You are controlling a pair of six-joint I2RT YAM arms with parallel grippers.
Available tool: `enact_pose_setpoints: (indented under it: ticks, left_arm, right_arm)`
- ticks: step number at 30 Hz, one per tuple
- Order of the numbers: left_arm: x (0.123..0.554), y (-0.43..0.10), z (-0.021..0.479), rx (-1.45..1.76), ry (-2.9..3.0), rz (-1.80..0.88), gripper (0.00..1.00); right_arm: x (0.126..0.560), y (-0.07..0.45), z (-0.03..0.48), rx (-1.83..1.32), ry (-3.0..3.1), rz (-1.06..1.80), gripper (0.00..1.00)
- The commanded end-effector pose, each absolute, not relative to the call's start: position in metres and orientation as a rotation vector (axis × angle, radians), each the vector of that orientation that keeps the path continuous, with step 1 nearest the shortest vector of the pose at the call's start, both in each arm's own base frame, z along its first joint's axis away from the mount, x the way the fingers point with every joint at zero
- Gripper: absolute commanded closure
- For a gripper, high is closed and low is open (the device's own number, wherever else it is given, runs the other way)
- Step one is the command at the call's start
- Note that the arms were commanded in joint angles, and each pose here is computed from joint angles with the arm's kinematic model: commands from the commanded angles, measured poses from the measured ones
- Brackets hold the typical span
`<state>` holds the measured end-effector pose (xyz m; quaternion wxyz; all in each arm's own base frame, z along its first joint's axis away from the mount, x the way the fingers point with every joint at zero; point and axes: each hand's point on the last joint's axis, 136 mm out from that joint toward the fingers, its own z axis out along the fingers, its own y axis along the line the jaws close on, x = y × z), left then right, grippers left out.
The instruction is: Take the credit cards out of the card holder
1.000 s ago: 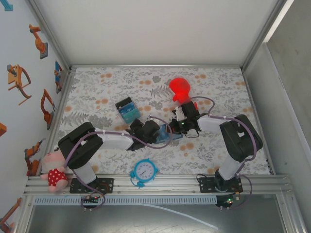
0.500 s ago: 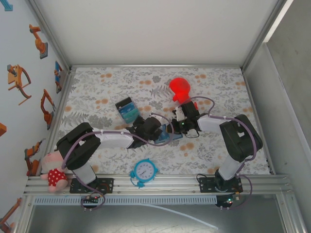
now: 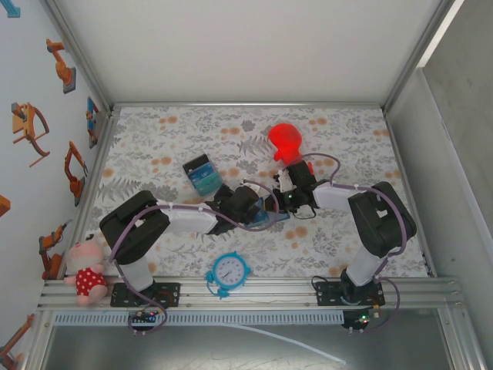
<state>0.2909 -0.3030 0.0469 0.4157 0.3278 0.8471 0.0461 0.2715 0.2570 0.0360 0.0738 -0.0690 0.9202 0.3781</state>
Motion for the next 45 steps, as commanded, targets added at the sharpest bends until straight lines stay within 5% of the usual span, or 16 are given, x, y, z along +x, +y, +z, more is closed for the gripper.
enact_pose_setpoints:
  ticks: [1, 19, 33, 45]
  left_arm:
    - [0.289, -0.298, 0.042, 0.855, 2.143, 0.161, 0.03]
    - [0.289, -0.284, 0.037, 0.856, 2.154, 0.226, 0.03]
    - [0.290, -0.286, 0.034, 0.859, 2.165, 0.223, 0.03]
    - [0.289, -0.285, 0.033, 0.856, 2.171, 0.224, 0.03]
  right_arm:
    - [0.269, 0.242, 0.026, -0.177, 2.813, 1.034, 0.99]
    - [0.275, 0.231, 0.043, -0.168, 2.767, 1.038, 0.99]
    - [0.273, 0.250, 0.054, -0.173, 2.678, 1.238, 0.80]
    - [0.273, 0.257, 0.046, -0.171, 2.679, 1.248, 0.87]
